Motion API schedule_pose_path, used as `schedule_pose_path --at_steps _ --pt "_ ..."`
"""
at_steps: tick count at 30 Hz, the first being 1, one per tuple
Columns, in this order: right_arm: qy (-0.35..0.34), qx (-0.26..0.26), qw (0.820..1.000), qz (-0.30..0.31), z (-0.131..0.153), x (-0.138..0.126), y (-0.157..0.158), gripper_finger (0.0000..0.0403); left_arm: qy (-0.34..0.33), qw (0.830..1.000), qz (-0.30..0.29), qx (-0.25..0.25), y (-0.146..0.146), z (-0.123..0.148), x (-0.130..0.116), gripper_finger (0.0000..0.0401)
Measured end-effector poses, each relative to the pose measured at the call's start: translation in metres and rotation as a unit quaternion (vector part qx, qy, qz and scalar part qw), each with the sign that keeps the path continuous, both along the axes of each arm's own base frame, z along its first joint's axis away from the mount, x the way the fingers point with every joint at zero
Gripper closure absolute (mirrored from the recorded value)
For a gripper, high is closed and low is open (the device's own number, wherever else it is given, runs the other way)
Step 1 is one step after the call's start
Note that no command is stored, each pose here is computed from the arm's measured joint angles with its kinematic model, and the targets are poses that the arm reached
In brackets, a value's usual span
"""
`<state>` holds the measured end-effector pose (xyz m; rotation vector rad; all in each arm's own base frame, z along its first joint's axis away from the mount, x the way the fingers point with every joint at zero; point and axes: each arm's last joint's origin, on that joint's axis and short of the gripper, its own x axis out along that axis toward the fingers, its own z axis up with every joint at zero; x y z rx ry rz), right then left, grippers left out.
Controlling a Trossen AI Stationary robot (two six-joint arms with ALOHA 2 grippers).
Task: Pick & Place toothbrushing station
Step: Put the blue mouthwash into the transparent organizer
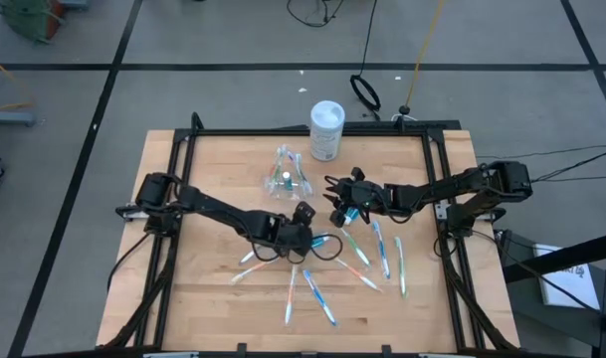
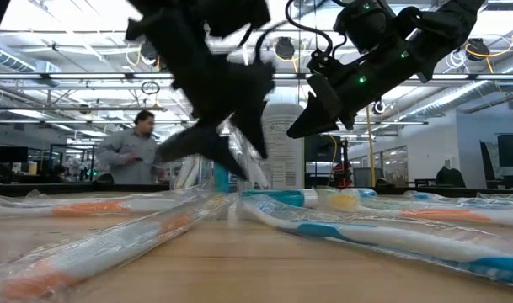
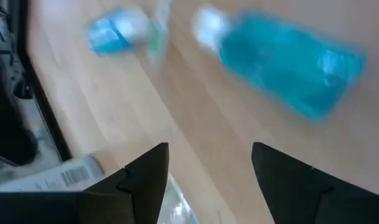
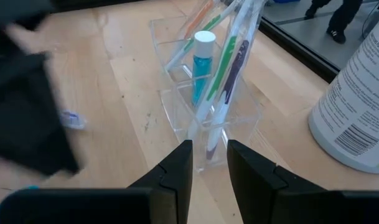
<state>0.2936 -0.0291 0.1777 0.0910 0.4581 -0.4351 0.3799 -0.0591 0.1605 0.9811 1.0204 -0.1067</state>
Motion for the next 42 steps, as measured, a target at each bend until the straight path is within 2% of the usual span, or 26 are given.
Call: schedule_pose_path --at_steps 3,5,8,10,12,17,23,30,42 --pt "0.0 0.0 1.0 0.0 0.0 0.0 0.0 0.0312 -0.03 0.996 0.013 -0.081 -0.007 0.016 0.01 0.0164" --pt "0.002 0.0 1.0 0.0 0.0 0.0 0.0 0.0312 -0.06 0.984 0.038 -0.164 -0.008 0.025 0.017 0.0164" --pt "0.011 0.001 1.0 0.0 -0.002 -0.001 0.0 0.0312 -0.1 0.942 0.109 -0.302 -0.002 0.03 0.023 0.0164" --pt "0.018 0.001 1.0 0.0 -0.003 -0.002 0.0 0.0312 -0.108 0.919 0.146 -0.349 0.003 0.028 0.024 0.0164" --pt "0.026 0.002 1.0 0.0 -0.004 -0.002 0.0 0.0312 -0.129 0.911 0.161 -0.358 0.007 0.026 0.025 0.0164" --pt "0.03 0.0 1.0 -0.003 -0.005 -0.003 -0.002 0.0312 -0.194 0.906 0.18 -0.33 0.021 0.019 0.026 0.0164" --pt "0.031 0.001 0.999 -0.014 -0.005 -0.004 -0.008 0.0312 -0.185 0.881 0.188 -0.393 0.024 0.007 0.021 0.0164" --pt "0.032 0.005 0.999 -0.021 -0.005 -0.005 -0.011 0.0312 -0.172 0.885 0.191 -0.387 0.025 -0.003 0.015 0.0164" --pt "0.033 0.004 0.999 -0.021 -0.006 -0.005 -0.011 0.0312 -0.154 0.88 0.213 -0.395 0.025 -0.014 0.007 0.0164"
